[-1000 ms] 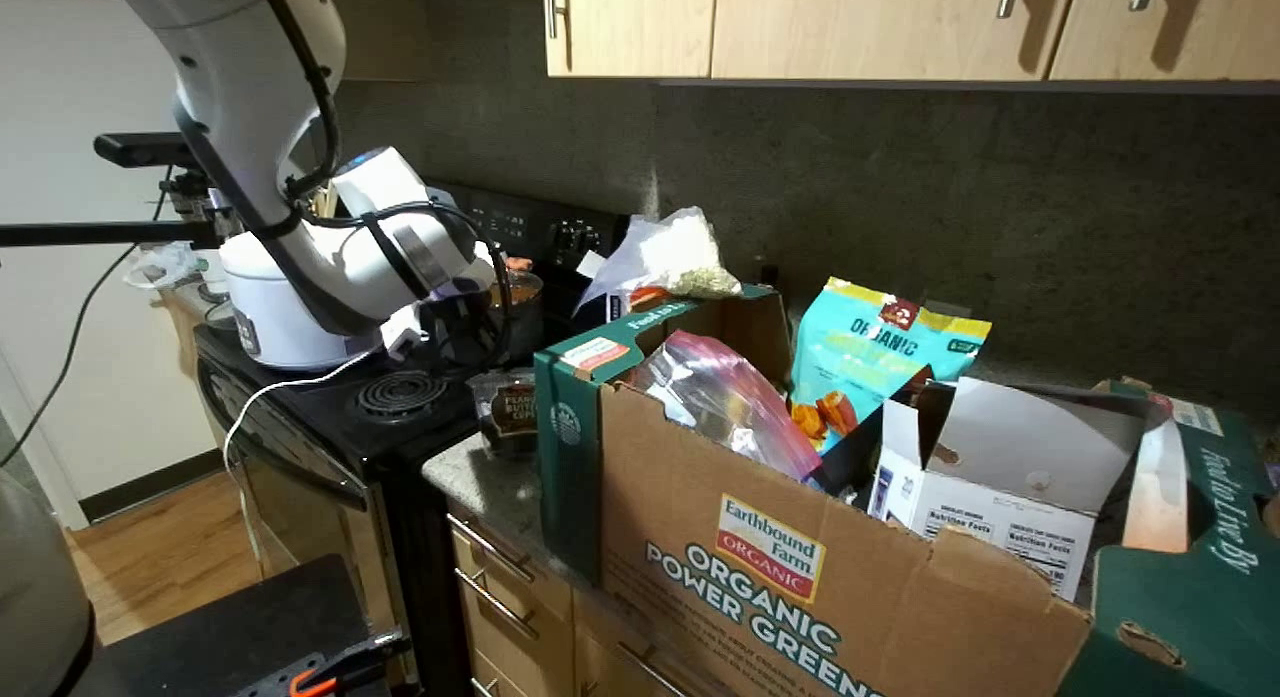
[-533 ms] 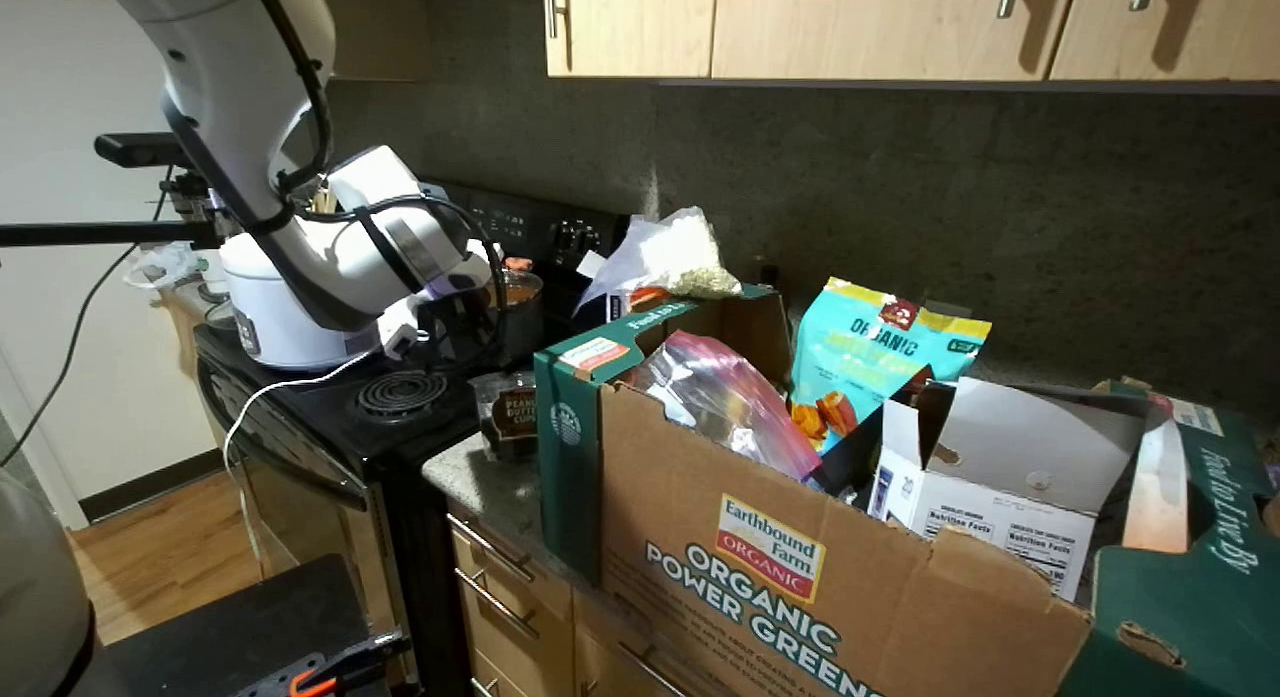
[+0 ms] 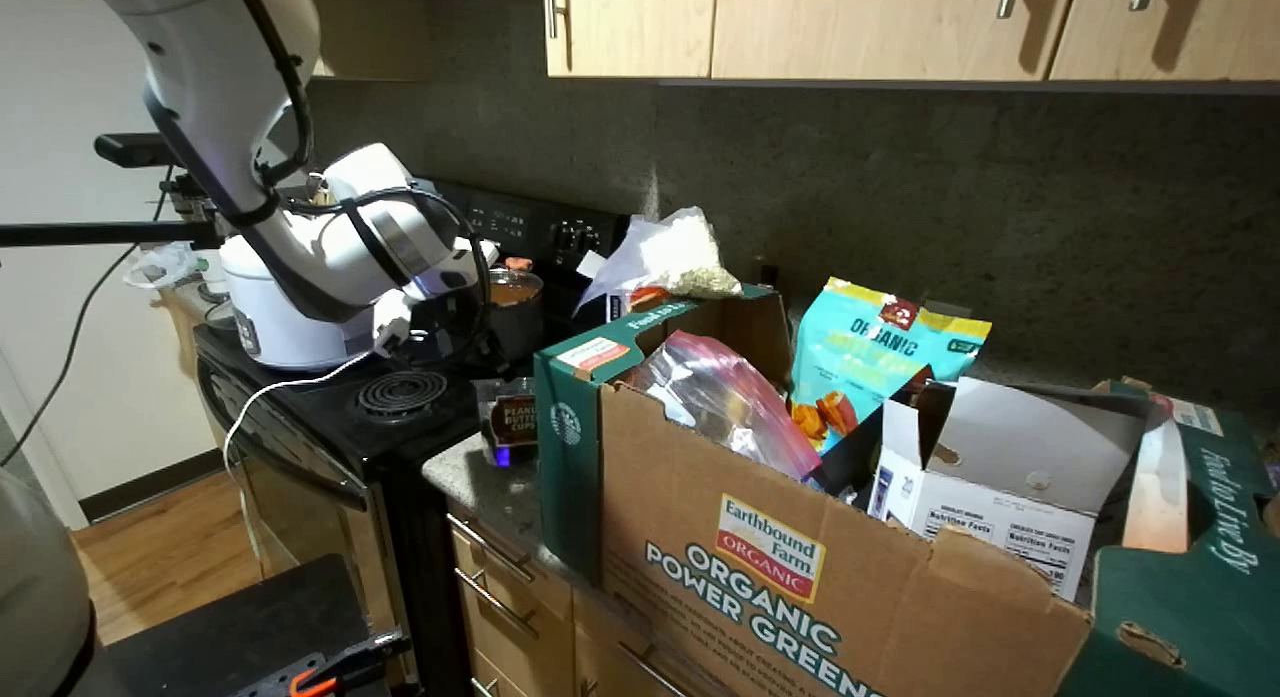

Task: Pick up the popcorn bag and plastic container from the bag and put them on the countertop.

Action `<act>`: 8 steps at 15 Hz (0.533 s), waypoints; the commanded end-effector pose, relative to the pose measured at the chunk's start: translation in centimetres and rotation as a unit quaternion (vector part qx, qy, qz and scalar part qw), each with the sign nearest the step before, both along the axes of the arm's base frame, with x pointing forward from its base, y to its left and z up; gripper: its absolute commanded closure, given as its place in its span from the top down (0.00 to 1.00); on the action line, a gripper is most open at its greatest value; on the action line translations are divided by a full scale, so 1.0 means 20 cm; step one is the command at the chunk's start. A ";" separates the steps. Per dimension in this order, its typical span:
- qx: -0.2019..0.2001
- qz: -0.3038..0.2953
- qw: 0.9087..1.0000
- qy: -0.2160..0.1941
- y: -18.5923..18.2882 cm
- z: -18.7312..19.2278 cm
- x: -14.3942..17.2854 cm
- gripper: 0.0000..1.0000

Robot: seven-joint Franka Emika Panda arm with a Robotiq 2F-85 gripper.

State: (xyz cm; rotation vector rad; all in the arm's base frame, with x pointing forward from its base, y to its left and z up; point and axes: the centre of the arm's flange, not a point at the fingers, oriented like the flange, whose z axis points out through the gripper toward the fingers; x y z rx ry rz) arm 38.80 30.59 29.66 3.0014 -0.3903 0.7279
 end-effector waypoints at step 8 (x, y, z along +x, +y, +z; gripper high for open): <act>-0.032 -0.049 0.998 0.032 0.01 0.01 -0.07 0.01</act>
